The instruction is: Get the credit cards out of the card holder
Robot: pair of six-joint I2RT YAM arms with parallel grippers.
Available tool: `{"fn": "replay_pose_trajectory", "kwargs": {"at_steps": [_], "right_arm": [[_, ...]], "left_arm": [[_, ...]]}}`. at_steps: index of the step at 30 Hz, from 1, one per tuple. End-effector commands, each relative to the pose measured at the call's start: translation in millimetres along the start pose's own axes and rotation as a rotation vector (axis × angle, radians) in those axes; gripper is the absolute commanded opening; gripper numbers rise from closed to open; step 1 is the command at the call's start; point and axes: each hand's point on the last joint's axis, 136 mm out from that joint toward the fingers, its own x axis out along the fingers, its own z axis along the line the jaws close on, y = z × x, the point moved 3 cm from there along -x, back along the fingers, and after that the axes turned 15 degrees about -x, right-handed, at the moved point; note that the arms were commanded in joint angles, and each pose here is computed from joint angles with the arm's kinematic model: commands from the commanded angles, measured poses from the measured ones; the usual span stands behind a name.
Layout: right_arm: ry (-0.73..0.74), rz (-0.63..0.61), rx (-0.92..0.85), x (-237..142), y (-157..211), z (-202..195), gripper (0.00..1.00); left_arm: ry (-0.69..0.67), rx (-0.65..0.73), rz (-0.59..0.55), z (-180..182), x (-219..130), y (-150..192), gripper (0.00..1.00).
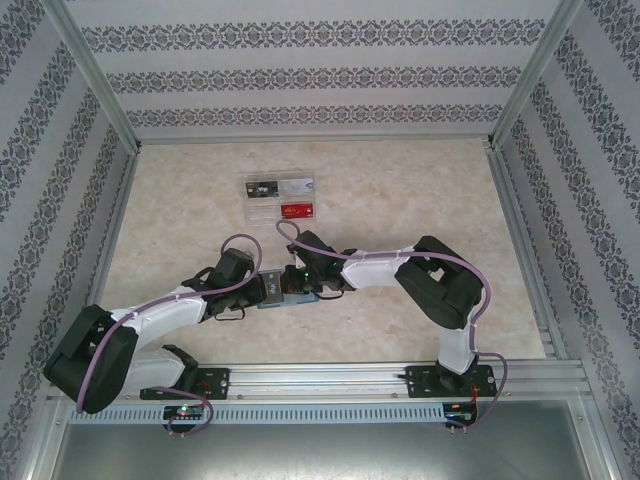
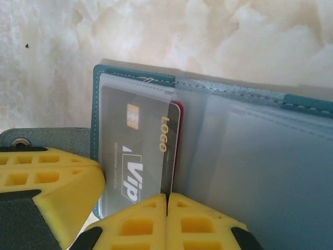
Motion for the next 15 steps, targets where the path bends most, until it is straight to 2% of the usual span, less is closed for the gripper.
{"fn": "replay_pose_trajectory", "kwargs": {"at_steps": [1,15], "right_arm": [[-0.005,-0.015,0.014,-5.3,1.4,-1.9,0.0],[0.03,-0.057,0.051,-29.5,5.5,-21.9,0.0]], "left_arm": [[-0.075,-0.013,-0.01,16.5,3.7,-1.2,0.0],[-0.087,-0.011,-0.013,17.5,2.2,-1.6,0.0]]}}
